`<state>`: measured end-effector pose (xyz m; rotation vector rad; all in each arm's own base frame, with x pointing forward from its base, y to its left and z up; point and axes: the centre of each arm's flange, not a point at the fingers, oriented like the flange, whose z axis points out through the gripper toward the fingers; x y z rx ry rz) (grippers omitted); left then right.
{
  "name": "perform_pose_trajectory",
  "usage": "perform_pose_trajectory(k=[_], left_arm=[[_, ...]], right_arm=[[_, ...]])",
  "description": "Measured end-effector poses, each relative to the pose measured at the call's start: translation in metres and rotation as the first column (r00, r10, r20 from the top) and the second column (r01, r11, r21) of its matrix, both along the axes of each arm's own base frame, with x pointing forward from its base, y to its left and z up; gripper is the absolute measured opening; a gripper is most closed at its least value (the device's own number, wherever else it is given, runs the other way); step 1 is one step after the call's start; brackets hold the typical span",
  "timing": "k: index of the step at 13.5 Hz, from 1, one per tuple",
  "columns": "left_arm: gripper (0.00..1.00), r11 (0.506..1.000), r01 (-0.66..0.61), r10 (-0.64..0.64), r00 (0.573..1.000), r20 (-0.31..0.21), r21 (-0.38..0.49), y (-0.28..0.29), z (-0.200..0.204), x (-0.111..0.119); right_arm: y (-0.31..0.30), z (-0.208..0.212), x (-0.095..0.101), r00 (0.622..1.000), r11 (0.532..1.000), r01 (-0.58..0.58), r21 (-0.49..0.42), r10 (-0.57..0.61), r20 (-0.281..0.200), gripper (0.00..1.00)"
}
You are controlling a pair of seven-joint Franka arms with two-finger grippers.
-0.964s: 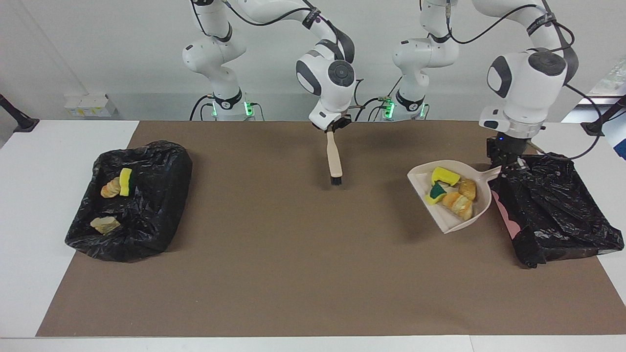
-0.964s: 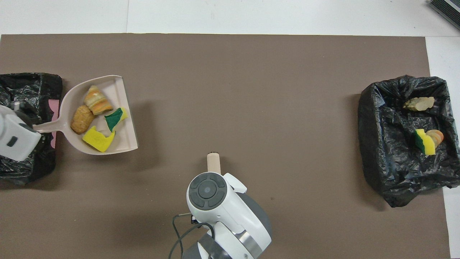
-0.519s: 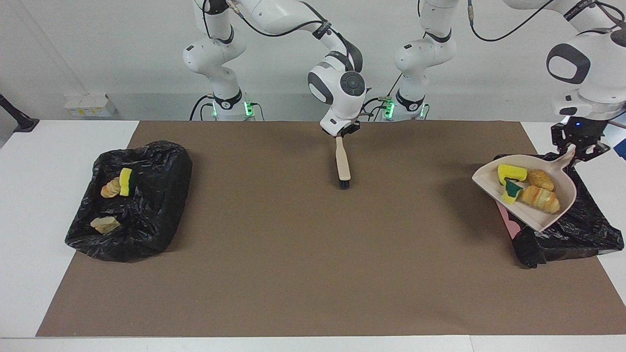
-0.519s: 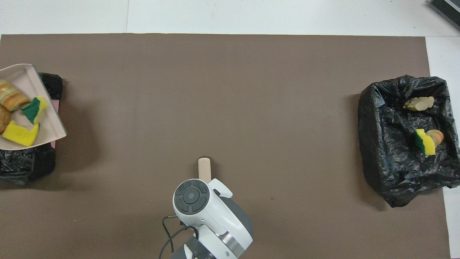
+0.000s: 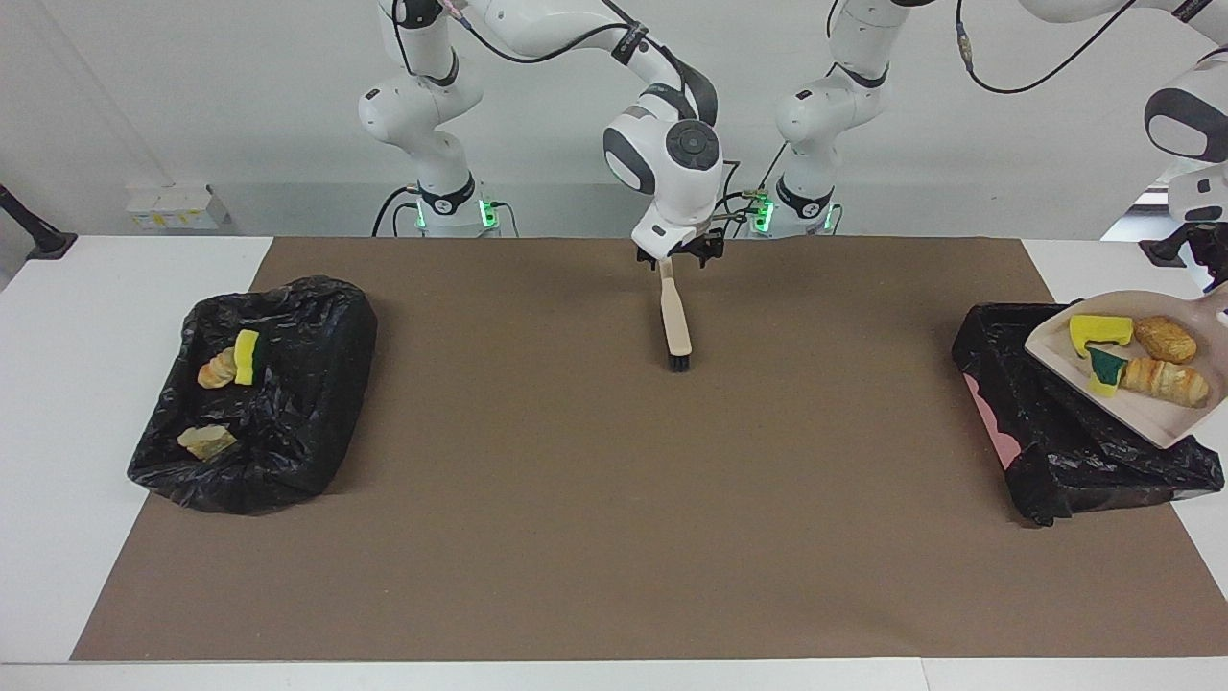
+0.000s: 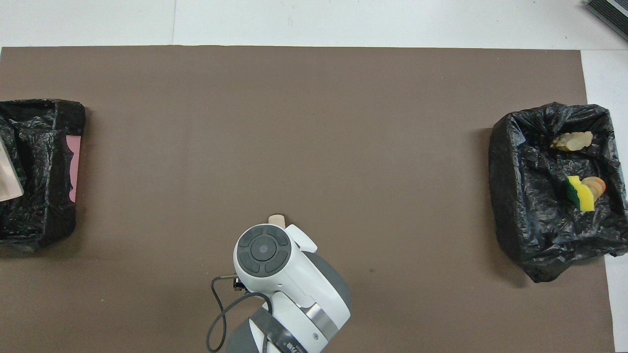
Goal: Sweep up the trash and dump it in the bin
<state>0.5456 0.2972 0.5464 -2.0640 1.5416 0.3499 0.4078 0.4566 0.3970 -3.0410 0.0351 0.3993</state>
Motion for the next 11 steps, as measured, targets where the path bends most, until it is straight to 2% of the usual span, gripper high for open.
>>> perform_pose_trajectory(k=[4, 8, 11], left_arm=[[0.32, 0.982, 0.031, -0.02, 0.998, -0.062, 0.184, 0.001, 0.006, 0.001], [0.32, 0.935, 0.098, -0.047, 0.987, -0.154, 0.341, -0.011, 0.016, 0.008], [0.32, 0.912, 0.088, -0.02, 0.985, -0.172, 0.401, -0.039, 0.043, 0.017]], right_arm=[[-0.066, 0.05, 0.055, 0.994, 0.996, -0.087, -0.026, 0.089, 0.067, 1.0], [-0.141, 0.082, 0.106, 0.967, 0.974, -0.204, -0.096, 0.216, 0.136, 1.0], [-0.213, 0.097, 0.149, 0.958, 0.971, -0.201, -0.13, 0.223, 0.179, 1.0]])
